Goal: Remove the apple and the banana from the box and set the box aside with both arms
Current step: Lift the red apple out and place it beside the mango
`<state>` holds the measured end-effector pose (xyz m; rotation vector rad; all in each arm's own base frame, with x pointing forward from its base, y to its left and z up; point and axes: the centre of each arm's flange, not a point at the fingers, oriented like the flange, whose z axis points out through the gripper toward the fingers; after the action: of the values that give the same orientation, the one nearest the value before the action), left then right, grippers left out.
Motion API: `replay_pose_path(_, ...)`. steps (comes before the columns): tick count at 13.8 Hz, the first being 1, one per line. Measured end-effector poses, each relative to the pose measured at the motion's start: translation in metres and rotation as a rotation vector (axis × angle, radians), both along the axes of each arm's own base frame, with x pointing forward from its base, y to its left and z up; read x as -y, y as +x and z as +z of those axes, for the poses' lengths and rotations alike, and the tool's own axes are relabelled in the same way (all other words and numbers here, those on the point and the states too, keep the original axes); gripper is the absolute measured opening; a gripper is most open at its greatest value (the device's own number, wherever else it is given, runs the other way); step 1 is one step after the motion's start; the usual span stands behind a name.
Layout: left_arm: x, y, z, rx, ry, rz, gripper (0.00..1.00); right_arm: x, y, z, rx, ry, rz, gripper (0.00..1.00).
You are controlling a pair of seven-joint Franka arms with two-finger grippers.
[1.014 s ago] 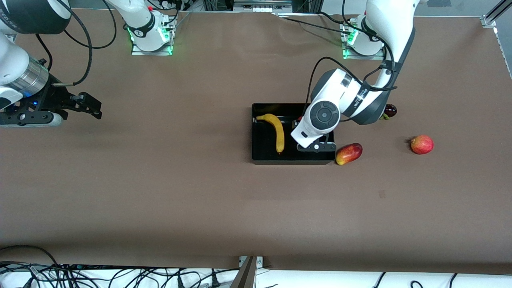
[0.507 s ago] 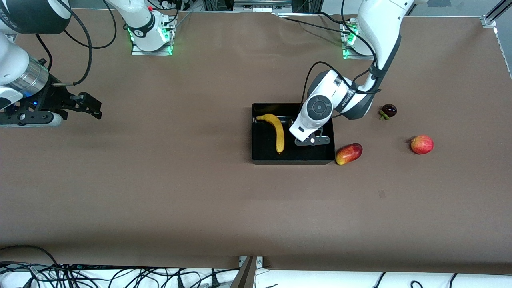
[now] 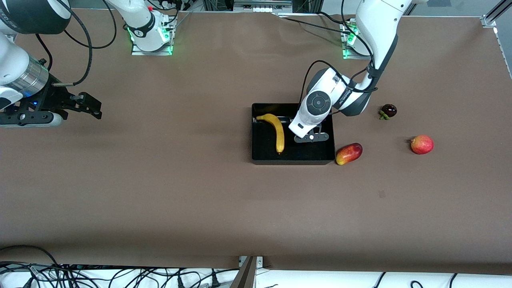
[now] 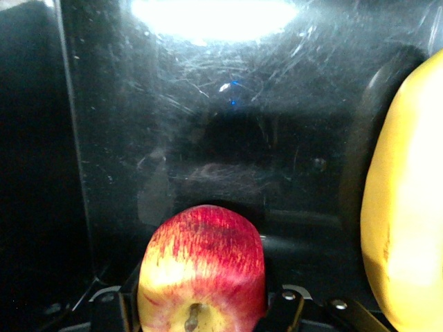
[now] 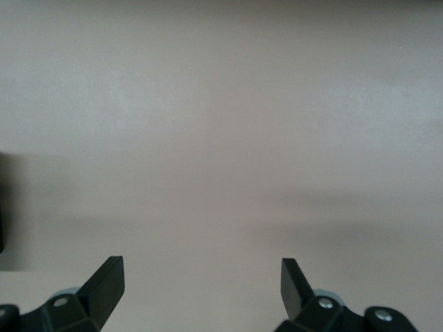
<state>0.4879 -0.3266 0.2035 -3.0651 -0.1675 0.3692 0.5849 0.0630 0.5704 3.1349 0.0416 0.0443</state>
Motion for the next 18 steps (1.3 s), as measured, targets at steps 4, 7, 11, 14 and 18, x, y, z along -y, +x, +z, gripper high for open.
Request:
replay_pose_path(4, -0.010, 0.027, 0.063, -0.054, 0.040, 0.027, 0.66, 0.000, 0.000, 0.000, 0.000, 0.000, 0.000, 1.00)
replay_pose_path(7, -0.034, 0.053, 0.126, -0.121, 0.078, 0.065, 0.66, 0.000, 0.000, 0.000, 0.000, 0.000, 0.000, 1.00)
replay_pose_path(11, -0.102, 0.073, 0.146, -0.225, 0.080, 0.058, 0.66, 0.000, 0.000, 0.000, 0.000, 0.000, 0.000, 1.00)
replay_pose_path(14, -0.164, 0.081, 0.133, -0.277, 0.051, 0.005, 0.66, 0.000, 0.000, 0.000, 0.000, 0.000, 0.000, 1.00)
replay_pose_path(18, -0.229, 0.061, 0.080, -0.225, -0.015, -0.058, 0.66, 0.000, 0.000, 0.000, 0.000, 0.000, 0.000, 1.00)
